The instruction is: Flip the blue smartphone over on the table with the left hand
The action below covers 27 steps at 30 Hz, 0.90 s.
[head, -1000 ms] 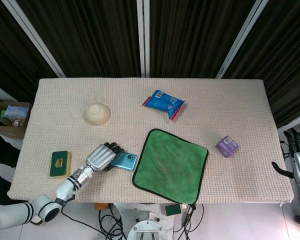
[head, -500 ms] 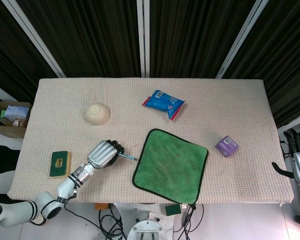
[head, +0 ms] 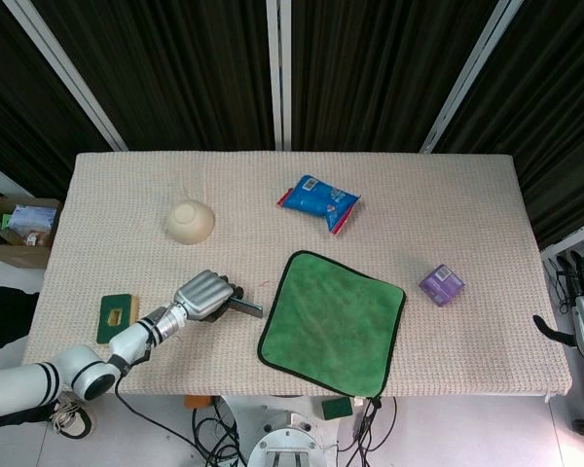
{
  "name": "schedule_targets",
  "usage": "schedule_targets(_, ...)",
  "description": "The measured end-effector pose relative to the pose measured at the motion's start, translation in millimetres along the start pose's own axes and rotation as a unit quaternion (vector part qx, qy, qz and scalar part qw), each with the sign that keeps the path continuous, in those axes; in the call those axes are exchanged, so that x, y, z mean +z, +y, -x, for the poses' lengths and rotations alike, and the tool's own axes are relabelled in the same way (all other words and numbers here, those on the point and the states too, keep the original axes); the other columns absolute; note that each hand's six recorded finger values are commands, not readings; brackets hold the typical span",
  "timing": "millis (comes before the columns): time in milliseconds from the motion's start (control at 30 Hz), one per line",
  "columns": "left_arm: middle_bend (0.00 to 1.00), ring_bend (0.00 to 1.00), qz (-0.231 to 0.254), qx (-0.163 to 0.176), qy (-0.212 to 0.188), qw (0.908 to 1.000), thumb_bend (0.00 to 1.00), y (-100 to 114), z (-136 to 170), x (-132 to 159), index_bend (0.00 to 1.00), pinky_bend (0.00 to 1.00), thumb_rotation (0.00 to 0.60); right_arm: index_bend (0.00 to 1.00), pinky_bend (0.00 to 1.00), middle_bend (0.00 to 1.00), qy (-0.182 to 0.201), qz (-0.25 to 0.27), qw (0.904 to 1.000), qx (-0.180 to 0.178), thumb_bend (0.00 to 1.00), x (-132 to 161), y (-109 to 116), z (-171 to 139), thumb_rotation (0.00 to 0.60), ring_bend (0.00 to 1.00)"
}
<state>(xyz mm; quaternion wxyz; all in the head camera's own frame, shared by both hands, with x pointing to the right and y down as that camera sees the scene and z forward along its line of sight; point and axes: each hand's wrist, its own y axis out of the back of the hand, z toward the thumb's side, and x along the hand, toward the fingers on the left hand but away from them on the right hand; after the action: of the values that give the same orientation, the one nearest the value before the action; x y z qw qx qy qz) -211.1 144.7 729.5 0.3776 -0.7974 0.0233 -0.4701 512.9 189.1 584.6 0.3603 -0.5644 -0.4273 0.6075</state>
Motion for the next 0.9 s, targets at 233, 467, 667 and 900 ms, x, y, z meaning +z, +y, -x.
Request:
schedule_targets(233, 0.06, 0.08, -0.045, -0.046, 0.023, 0.9977, 0.61, 25, -12, -8, 0.00, 0.30, 0.600, 0.00, 0.00, 0.00, -0.003, 0.000, 1.0000, 0.006, 0.23, -2, -5, 3, 0.600, 0.00)
schedule_targets(467, 0.04, 0.06, -0.071, -0.019, 0.048, 0.9962, 0.60, 50, -20, -7, 0.00, 0.27, 0.600, 0.00, 0.00, 0.00, -0.004, 0.001, 1.0000, 0.007, 0.23, -2, -6, 5, 0.600, 0.00)
schedule_targets(667, 0.05, 0.06, -0.072, 0.039, 0.066, 0.9945, 0.51, 65, -18, -6, 0.00, 0.26, 0.600, 0.00, 0.00, 0.00, 0.001, 0.001, 1.0000, 0.003, 0.23, 0, -5, 5, 0.600, 0.00)
schedule_targets(900, 0.11, 0.06, -0.050, 0.201, 0.082, 0.9748, 0.08, 85, 16, -13, 0.04, 0.26, 0.600, 0.00, 0.00, 0.00, 0.012, 0.006, 0.9997, -0.021, 0.22, 4, -3, 3, 0.600, 0.00)
